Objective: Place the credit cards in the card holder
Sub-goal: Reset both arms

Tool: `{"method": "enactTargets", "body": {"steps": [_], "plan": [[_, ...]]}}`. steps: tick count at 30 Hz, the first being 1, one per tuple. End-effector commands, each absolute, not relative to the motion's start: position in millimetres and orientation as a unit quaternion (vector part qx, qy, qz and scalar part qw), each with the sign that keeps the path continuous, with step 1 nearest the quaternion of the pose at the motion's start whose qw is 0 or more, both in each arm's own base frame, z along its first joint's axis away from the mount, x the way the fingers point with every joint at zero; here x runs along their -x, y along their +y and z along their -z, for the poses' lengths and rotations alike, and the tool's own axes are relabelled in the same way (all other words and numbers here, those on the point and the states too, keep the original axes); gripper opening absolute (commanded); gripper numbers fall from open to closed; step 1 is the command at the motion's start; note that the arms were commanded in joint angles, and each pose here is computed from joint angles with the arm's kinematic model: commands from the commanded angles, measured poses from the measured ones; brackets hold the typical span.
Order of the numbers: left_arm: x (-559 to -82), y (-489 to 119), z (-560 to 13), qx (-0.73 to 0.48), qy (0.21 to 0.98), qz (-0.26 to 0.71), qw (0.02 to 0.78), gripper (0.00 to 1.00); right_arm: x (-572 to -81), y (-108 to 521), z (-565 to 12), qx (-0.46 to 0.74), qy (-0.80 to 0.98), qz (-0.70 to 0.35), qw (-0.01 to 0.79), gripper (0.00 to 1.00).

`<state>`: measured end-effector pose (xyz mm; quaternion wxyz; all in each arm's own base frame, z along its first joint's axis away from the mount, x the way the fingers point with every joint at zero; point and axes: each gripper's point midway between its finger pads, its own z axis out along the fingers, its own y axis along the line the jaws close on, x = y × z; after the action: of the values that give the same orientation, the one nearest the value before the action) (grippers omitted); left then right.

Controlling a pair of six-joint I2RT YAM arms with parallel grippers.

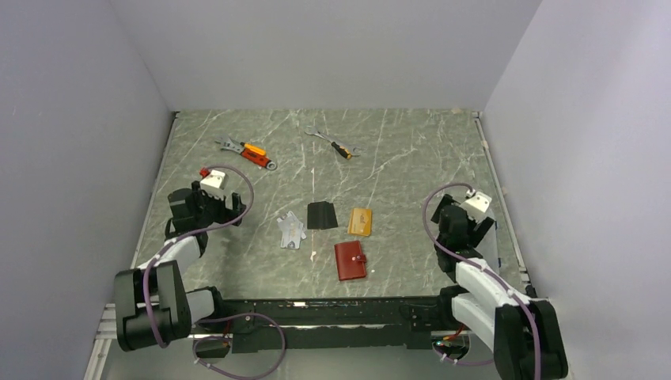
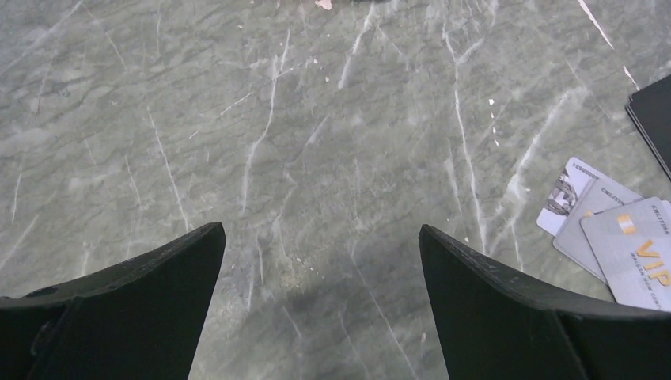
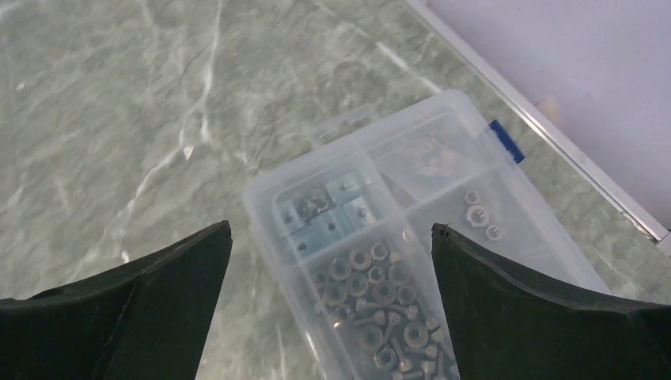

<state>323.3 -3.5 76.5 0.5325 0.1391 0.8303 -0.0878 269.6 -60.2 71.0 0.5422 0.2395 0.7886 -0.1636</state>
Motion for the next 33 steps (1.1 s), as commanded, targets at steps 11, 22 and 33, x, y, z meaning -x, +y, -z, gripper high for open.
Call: {"method": "enactTargets", "body": {"steps": [11, 22, 33], "plan": [[-360.1, -3.6, -129.8, -0.137, 0.729, 0.079, 0.665, 0.99, -337.5, -88.2, -111.3, -0.318, 0.685, 0.216, 0.619, 1.0], [-360.8, -13.4, -117.8, -0.146, 0.718, 0.027, 0.68, 0.99, -362.5, -55.4, -104.1, -0.188, 0.723, 0.139, 0.65, 1.0], [-360.0, -13.2, -121.4, -0.139, 0.709, 0.03, 0.691, 0.99, -363.8, -52.9, -94.2, -0.163, 0.729, 0.1, 0.657, 1.0]]}}
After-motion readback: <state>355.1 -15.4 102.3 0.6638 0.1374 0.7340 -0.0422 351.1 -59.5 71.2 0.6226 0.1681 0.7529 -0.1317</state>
